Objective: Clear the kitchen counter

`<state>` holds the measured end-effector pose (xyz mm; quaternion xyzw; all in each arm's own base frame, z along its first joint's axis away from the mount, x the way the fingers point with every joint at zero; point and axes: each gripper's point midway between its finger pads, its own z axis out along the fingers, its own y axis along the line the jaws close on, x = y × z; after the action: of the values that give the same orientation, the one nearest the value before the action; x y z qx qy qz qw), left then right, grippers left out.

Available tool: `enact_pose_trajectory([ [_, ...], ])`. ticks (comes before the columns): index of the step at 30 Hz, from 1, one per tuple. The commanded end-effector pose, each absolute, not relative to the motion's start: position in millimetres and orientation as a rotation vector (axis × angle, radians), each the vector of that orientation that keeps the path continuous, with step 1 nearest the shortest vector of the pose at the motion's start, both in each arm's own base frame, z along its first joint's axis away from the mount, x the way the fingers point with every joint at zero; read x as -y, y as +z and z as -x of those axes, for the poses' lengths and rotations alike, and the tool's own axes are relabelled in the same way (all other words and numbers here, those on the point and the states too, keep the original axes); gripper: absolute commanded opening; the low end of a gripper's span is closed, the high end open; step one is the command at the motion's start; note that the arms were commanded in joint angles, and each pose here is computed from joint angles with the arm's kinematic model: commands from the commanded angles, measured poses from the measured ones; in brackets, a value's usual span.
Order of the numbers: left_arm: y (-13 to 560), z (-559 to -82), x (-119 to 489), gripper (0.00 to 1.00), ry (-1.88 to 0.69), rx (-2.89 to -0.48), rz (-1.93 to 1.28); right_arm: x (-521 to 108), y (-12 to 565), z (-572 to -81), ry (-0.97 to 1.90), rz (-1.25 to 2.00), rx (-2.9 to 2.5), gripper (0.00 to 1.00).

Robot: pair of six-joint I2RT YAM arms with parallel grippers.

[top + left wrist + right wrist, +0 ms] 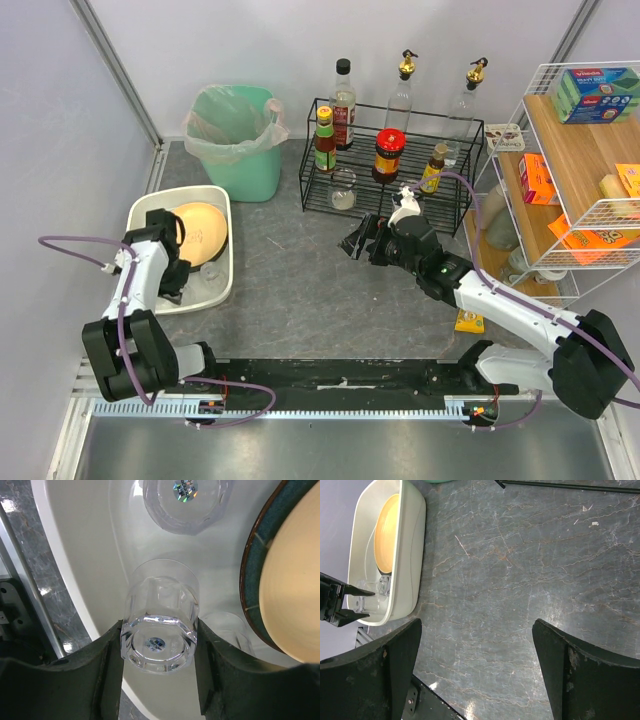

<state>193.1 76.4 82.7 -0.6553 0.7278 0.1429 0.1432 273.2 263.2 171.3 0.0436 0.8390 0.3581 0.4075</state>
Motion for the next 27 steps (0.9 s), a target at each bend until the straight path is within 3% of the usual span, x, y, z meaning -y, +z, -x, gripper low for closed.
enact_pose_trajectory([
  [1,81.7,-206.7,-85.1,0.02,0.352,-2.034,1.864,-265.6,171.9,-273.3,0.905,-0.073,-2.102,0.98],
  [3,79.9,-205.3,-86.7,0.02,0.349,-2.026,1.879,-267.0,174.0,-272.3,0.911,-0.05,-2.099,0.98],
  [7,76.8,-208.6,-87.3,0.12,0.327,-2.021,1.882,-267.7,175.2,-272.0,0.911,-0.033,-2.096,0.98],
  [8,75.9,-209.4,-87.1,0.16,0.322,-2.025,1.88,-267.5,175.8,-272.6,0.91,-0.033,-2.094,0.98],
  [10,73.7,-208.8,-86.2,0.33,0.324,-2.029,1.886,-267.7,174.6,-272.1,0.908,-0.03,-2.097,0.98],
  [13,71.2,-207.0,-87.3,0.47,0.331,-2.032,1.901,-267.6,174.8,-272.0,0.91,-0.032,-2.096,0.98],
  [27,79.2,-208.1,-88.5,0.84,0.325,-2.043,1.878,-266.6,178.8,-270.5,0.92,-0.036,-2.084,0.98],
])
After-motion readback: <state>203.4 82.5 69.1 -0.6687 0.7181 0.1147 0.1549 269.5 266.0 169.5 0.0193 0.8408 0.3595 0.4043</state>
